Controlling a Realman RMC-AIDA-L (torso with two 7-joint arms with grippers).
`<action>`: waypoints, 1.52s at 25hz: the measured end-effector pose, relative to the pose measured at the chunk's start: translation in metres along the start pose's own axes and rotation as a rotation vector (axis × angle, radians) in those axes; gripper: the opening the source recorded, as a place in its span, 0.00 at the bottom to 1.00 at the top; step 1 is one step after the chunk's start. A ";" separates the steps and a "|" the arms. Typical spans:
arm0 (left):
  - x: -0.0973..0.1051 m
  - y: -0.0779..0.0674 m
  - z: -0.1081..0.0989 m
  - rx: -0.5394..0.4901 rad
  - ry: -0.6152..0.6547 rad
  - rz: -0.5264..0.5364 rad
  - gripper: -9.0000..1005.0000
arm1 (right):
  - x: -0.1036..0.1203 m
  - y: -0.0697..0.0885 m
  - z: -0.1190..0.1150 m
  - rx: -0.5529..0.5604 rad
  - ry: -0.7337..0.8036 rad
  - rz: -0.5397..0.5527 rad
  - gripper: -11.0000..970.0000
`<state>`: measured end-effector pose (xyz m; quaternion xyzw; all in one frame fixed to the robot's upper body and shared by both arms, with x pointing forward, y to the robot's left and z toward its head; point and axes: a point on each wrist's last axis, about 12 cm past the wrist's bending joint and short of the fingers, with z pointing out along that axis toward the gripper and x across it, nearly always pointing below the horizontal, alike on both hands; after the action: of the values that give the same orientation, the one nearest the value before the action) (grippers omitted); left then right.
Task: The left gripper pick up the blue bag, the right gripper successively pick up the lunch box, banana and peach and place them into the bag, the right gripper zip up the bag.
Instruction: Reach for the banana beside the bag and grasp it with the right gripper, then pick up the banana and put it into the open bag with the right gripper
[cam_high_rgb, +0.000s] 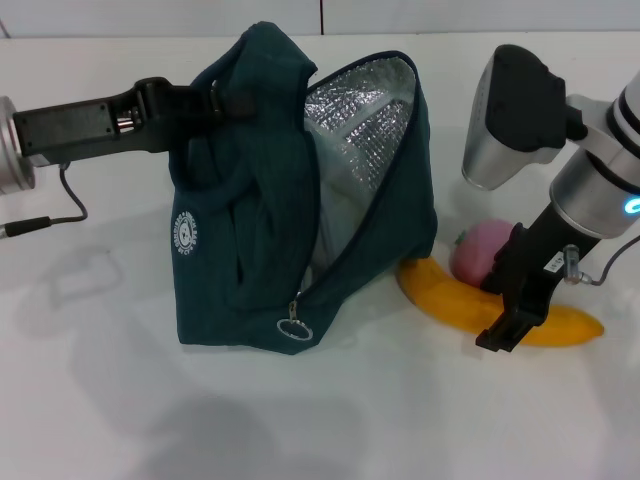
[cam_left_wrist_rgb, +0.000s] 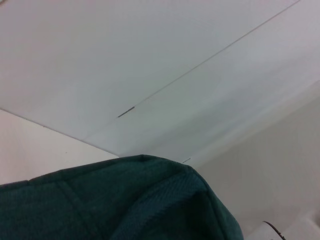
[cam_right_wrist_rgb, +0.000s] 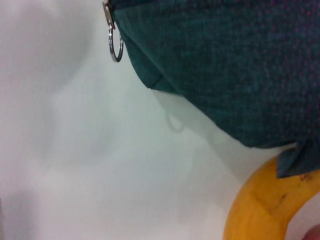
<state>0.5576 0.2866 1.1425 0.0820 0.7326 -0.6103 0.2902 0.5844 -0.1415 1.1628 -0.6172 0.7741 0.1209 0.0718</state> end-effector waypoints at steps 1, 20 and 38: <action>0.000 0.000 0.000 0.000 0.000 0.000 0.05 | 0.000 0.000 0.001 0.000 0.003 -0.001 0.73; 0.000 0.000 0.000 0.000 0.000 0.000 0.05 | 0.003 0.000 0.010 0.015 0.015 -0.010 0.70; -0.001 0.000 -0.002 0.000 -0.005 0.002 0.05 | 0.004 0.006 0.004 -0.023 -0.003 -0.006 0.42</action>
<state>0.5578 0.2883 1.1433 0.0812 0.7319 -0.6101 0.2925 0.5779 -0.1427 1.1583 -0.6200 0.7709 0.1304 0.0662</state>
